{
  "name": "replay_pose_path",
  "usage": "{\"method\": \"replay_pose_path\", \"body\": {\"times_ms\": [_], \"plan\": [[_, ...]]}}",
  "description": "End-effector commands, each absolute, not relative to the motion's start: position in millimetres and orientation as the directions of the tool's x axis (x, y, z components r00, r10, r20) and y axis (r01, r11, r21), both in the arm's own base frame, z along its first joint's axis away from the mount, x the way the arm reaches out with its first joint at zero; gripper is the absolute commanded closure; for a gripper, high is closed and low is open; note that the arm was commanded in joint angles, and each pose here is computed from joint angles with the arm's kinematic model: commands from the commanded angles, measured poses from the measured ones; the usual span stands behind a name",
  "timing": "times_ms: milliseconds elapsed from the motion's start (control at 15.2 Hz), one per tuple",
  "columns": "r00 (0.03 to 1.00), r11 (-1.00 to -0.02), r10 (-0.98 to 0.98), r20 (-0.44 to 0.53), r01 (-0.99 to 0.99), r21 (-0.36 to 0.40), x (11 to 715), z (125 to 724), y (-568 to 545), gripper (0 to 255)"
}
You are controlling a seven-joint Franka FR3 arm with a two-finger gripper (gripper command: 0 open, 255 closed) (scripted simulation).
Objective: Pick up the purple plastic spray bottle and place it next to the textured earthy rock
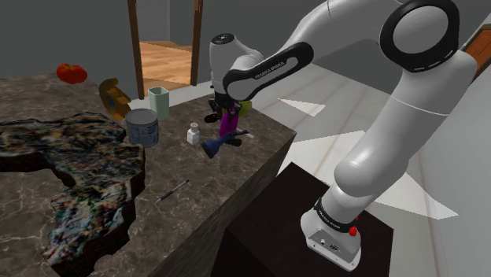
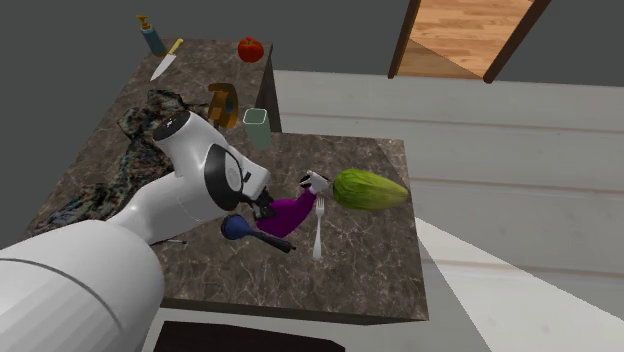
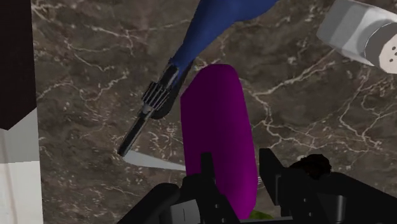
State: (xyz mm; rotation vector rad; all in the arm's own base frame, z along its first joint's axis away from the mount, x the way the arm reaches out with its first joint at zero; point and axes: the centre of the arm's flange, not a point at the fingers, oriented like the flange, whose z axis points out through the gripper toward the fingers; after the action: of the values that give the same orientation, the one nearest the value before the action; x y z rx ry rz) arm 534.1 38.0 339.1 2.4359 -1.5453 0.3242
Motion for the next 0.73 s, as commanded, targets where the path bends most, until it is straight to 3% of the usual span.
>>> {"method": "replay_pose_path", "body": {"times_ms": [0, 660], "plan": [[0.417, -0.413, -0.854, 0.310, -0.907, 0.081, 534, 351, 37, 255], [0.417, -0.413, -0.854, 0.310, -0.907, 0.081, 534, 403, 37, 255]]}}
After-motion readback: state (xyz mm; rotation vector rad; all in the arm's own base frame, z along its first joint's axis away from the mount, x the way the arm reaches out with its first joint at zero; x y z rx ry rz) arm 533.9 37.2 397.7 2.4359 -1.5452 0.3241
